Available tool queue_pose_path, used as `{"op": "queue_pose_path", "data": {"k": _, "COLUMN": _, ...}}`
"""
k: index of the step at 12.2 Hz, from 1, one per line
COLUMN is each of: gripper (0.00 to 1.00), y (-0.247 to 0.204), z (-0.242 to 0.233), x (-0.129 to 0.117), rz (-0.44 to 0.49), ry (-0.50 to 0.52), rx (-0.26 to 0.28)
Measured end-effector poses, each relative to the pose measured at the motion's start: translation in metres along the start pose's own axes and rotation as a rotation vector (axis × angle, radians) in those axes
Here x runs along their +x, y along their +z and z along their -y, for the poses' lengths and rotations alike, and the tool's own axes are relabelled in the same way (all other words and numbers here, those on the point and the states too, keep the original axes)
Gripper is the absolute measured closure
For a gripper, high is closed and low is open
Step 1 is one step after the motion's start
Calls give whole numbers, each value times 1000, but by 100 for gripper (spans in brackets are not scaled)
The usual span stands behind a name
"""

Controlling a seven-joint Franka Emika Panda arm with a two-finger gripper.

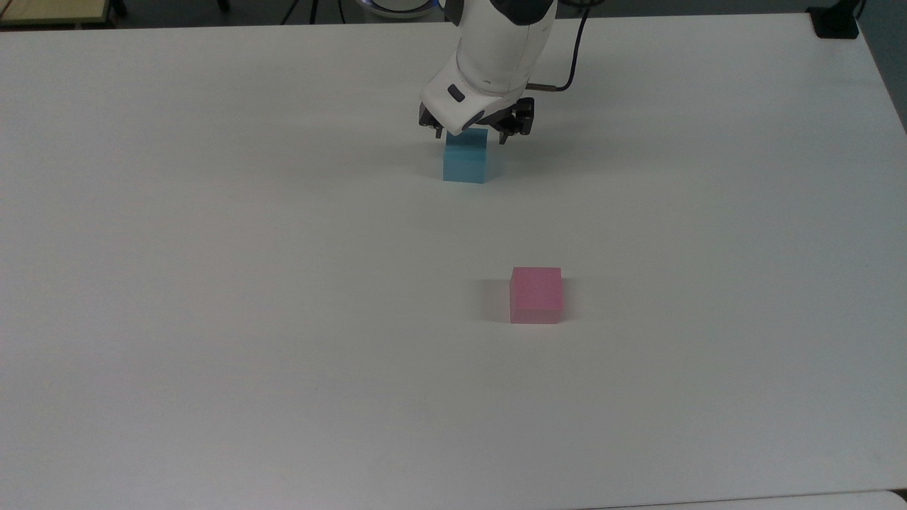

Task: Put blue cube on pink cube
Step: 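Close the gripper on the light blue cube and lift it, then carry the blue cube over the pink cube and lower it on top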

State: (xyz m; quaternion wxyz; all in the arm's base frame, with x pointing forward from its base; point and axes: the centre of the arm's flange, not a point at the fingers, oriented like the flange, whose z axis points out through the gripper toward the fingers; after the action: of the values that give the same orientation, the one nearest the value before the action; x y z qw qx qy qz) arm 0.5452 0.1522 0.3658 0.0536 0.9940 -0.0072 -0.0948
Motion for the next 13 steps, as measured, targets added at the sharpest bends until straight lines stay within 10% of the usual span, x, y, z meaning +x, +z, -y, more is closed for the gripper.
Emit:
{"op": "queue_pose_path", "data": {"k": 7, "gripper": 0, "y": 44, "z": 0, "x": 9, "rz": 9, "ry": -18, "rx": 2}}
{"op": "queue_pose_path", "data": {"k": 13, "gripper": 37, "y": 23, "z": 1, "x": 15, "rz": -8, "ry": -44, "rx": 6}}
